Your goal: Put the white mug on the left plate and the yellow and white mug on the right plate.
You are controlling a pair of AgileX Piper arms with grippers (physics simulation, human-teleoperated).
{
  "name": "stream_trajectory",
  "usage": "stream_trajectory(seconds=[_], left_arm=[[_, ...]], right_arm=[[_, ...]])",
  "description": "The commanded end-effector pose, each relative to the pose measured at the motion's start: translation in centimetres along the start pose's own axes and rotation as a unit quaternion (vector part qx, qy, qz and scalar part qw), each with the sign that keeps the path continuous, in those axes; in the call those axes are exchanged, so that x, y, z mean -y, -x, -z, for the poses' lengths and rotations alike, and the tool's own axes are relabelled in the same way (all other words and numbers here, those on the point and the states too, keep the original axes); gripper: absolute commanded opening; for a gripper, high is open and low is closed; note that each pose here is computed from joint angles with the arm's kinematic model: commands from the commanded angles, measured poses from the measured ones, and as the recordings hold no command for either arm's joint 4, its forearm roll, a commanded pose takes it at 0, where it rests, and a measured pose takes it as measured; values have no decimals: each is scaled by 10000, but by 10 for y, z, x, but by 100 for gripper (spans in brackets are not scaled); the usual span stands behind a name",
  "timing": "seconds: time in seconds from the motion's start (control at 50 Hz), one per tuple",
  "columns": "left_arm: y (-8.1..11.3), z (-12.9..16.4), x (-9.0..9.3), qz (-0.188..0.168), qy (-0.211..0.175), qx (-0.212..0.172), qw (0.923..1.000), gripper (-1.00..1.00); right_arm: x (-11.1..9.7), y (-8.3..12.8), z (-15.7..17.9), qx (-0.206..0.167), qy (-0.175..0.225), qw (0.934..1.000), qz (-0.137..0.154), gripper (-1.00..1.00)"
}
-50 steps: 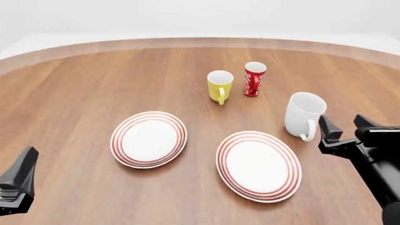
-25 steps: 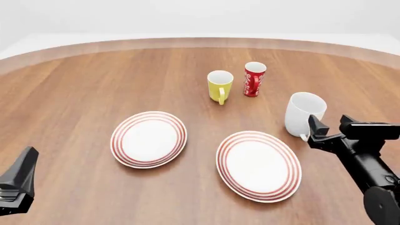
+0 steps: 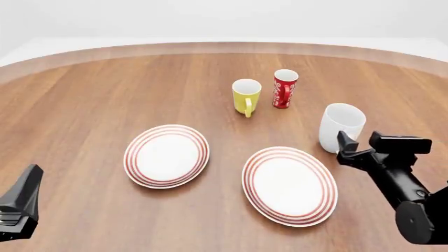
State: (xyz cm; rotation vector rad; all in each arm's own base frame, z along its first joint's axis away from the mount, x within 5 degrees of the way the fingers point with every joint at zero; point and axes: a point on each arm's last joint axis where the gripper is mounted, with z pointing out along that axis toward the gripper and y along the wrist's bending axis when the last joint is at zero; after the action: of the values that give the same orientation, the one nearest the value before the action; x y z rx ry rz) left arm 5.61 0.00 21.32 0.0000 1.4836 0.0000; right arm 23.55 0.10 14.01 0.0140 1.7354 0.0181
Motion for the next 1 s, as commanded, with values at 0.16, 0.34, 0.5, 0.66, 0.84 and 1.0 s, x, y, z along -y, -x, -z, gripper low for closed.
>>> stream_trajectory(seconds=[0.16, 0.34, 0.5, 0.66, 0.84, 1.0], left_arm=[[0, 0, 0, 0, 0, 0, 10000, 100], [0, 0, 0, 0, 0, 0, 10000, 100], [0, 0, 0, 0, 0, 0, 10000, 100], [0, 0, 0, 0, 0, 0, 10000, 100], [0, 0, 0, 0, 0, 0, 10000, 100], [0, 0, 0, 0, 0, 0, 10000, 100]], right_arm=[[4, -19, -14, -357, -75, 9993, -109, 100], [4, -26, -18, -485, -91, 9987, -135, 100], [3, -21, -15, -394, -72, 9991, -153, -100], [5, -14, -8, -274, -98, 9994, -169, -100], [0, 2, 8, 17, -5, 9999, -157, -100], [-6, 23, 22, 288, 132, 9994, -111, -100]])
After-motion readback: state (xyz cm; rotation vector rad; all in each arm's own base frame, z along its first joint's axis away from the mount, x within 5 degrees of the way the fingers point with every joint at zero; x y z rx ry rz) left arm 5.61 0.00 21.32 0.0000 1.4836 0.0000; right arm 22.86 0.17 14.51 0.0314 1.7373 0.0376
